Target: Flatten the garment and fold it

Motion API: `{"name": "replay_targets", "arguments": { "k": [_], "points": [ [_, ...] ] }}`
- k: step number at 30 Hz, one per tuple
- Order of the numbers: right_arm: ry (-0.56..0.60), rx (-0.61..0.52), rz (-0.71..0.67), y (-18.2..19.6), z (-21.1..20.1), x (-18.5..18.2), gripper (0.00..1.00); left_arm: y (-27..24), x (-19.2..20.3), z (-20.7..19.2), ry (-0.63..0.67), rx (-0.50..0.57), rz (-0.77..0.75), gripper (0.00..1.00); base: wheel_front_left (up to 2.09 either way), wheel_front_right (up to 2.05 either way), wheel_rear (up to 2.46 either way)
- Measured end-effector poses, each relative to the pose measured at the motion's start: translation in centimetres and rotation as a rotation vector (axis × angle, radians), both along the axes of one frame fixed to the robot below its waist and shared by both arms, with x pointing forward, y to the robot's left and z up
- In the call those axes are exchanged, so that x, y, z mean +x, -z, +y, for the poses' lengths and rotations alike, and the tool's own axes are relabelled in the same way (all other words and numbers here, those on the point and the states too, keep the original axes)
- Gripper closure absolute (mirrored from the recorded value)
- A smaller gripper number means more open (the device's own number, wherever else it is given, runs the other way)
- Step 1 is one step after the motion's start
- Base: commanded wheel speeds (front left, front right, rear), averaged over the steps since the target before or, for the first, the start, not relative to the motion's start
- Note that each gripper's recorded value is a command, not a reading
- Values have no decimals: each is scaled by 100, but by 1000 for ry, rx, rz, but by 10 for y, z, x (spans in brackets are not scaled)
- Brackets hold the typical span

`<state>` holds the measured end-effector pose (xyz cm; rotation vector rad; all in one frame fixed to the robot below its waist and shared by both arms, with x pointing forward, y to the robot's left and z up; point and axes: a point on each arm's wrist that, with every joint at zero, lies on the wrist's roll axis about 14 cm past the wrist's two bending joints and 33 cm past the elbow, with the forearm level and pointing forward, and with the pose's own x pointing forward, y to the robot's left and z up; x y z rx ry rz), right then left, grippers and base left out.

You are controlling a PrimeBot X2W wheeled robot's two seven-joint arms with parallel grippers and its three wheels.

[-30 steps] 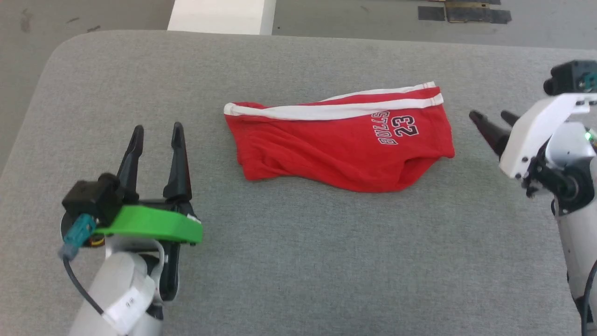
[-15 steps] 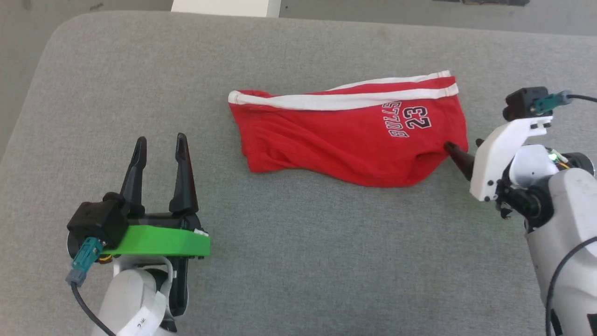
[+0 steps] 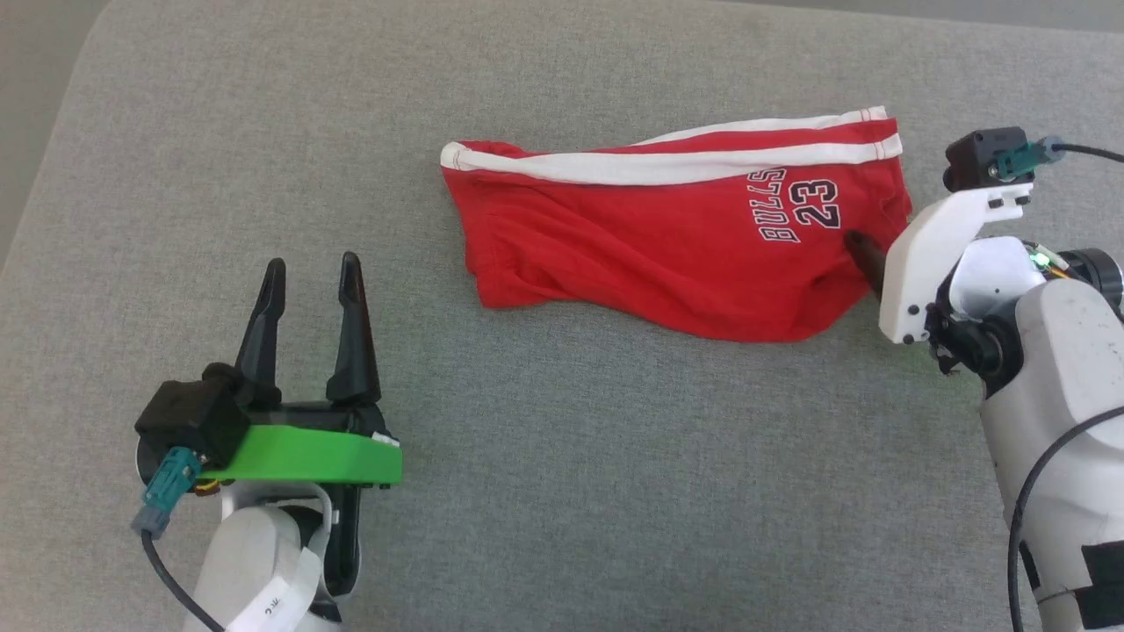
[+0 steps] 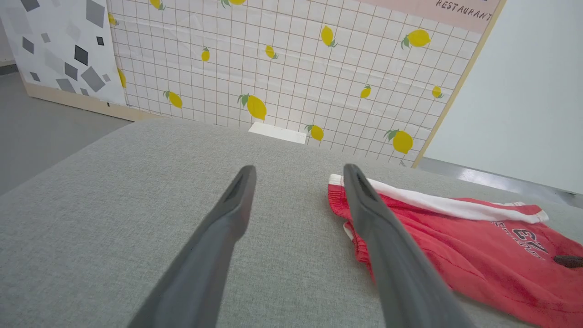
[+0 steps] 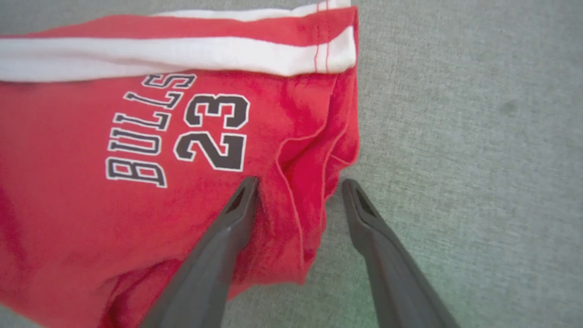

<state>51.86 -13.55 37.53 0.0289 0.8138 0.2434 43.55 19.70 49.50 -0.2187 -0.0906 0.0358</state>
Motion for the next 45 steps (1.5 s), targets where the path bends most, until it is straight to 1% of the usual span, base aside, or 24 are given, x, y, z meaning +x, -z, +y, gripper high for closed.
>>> {"name": "replay_targets", "arguments": {
  "k": [1,6,9,14,17,21,25,29,31,36,37,38,45],
  "points": [
    [-1,-1,1,0,0,1,100,1,0,-1,4,-1,3,0,0,0,0],
    [1,2,-1,-3,-1,-1,100,6,-1,-5,22,-12,19,0,0,0,0],
    [7,10,-14,-9,-2,-1,100,17,-1,-16,50,-65,56,0,0,0,0],
    [5,20,-54,-24,-1,0,100,35,11,-51,159,-194,235,0,0,0,0],
    [3,22,-71,-30,-3,0,100,37,22,-73,214,-225,339,0,0,0,0],
    [-5,22,-76,-33,-2,0,100,51,30,-88,232,-204,513,0,0,0,0],
    [-15,27,-74,-32,0,-1,100,73,31,-88,203,-170,674,0,0,0,0],
    [-26,31,-67,-30,2,-3,100,94,30,-82,172,-124,787,0,0,0,0],
    [-29,32,-65,-29,2,-4,100,103,29,-76,156,-88,830,0,0,0,0],
    [-38,37,-64,-28,3,-5,100,111,32,-76,155,-81,868,0,0,0,0],
    [-41,37,-64,-28,4,-5,100,112,33,-76,161,-78,867,55,0,0,0],
    [-43,40,-63,-28,4,-6,100,112,34,-76,164,-75,865,100,0,0,0],
    [-52,41,-68,-31,5,-7,100,110,35,-80,206,-77,849,100,0,0,0]
  ]
}}
